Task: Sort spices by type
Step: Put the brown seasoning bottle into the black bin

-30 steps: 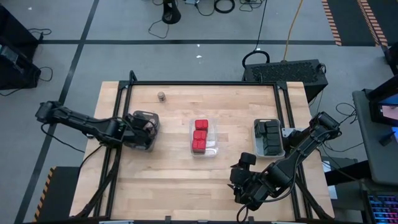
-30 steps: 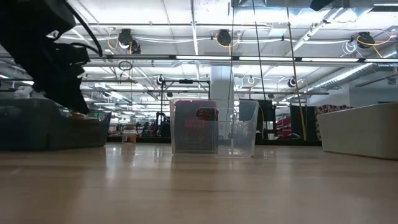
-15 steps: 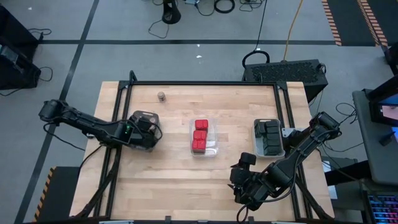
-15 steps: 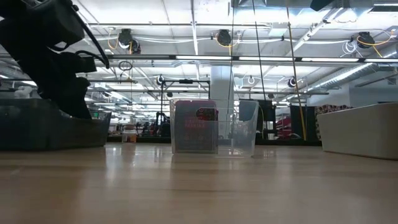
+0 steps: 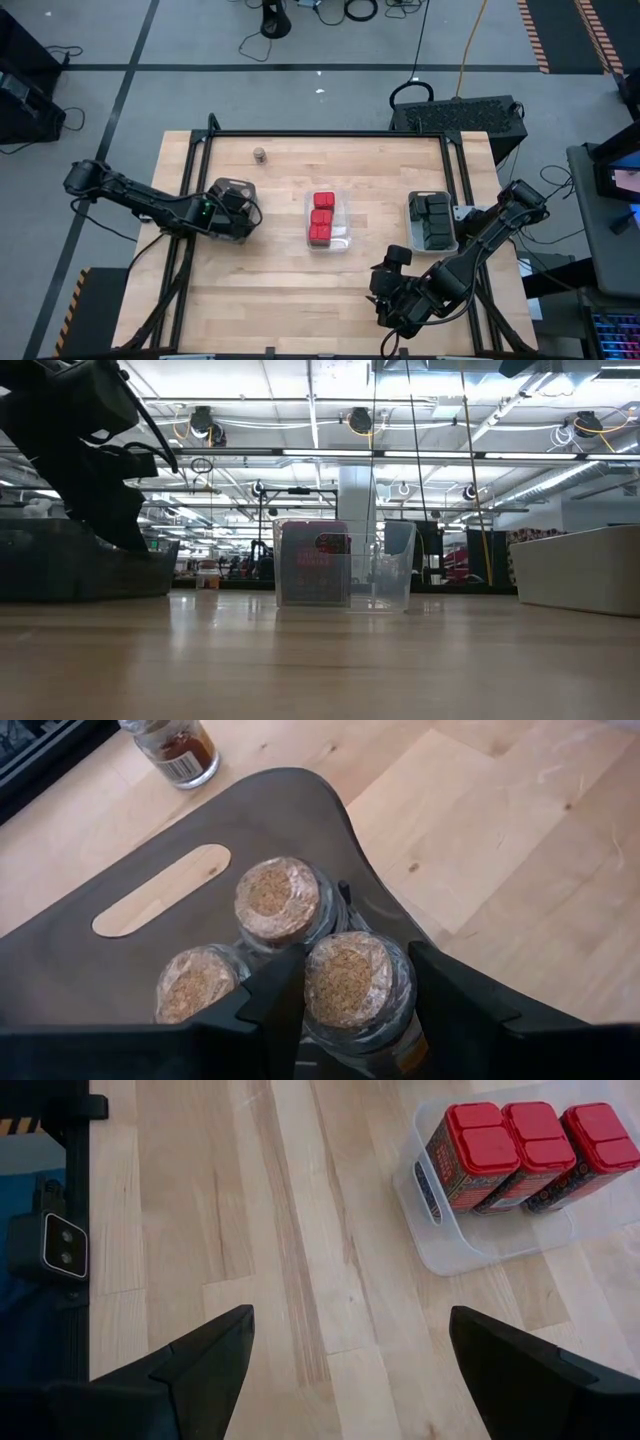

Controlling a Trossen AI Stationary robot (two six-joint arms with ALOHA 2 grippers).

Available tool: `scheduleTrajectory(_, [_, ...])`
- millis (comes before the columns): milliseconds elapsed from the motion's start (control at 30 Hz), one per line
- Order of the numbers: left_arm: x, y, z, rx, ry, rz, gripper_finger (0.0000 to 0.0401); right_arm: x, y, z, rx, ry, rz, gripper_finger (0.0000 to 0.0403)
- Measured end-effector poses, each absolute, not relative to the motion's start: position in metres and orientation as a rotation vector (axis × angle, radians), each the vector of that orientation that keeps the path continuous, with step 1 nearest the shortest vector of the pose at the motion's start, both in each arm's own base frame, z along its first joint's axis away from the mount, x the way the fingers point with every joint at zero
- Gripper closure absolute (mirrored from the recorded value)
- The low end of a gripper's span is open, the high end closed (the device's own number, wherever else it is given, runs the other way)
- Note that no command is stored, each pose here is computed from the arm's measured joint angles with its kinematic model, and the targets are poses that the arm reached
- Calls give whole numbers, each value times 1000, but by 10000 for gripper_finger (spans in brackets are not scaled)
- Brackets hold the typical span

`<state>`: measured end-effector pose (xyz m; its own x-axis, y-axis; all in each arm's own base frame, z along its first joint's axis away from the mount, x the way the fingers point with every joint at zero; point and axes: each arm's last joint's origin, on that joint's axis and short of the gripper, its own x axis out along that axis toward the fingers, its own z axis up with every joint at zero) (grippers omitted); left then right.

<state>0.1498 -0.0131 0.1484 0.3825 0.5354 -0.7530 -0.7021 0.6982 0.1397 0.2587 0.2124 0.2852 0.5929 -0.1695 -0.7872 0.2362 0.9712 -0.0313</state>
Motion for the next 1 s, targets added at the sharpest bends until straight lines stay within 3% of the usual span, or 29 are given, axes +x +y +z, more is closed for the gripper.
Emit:
scheduleTrajectory(167, [150, -13, 148, -220, 884, 787, 218, 259, 212, 285, 79, 906, -236, 85])
scheduleTrajectory(500, [150, -15, 149, -220, 944, 729, 144, 259, 212, 285, 79, 907, -236, 85])
scheduleTrajectory(1000, [161, -16, 204, -155, 873, 695, 141, 259, 212, 285, 77, 907, -235, 85])
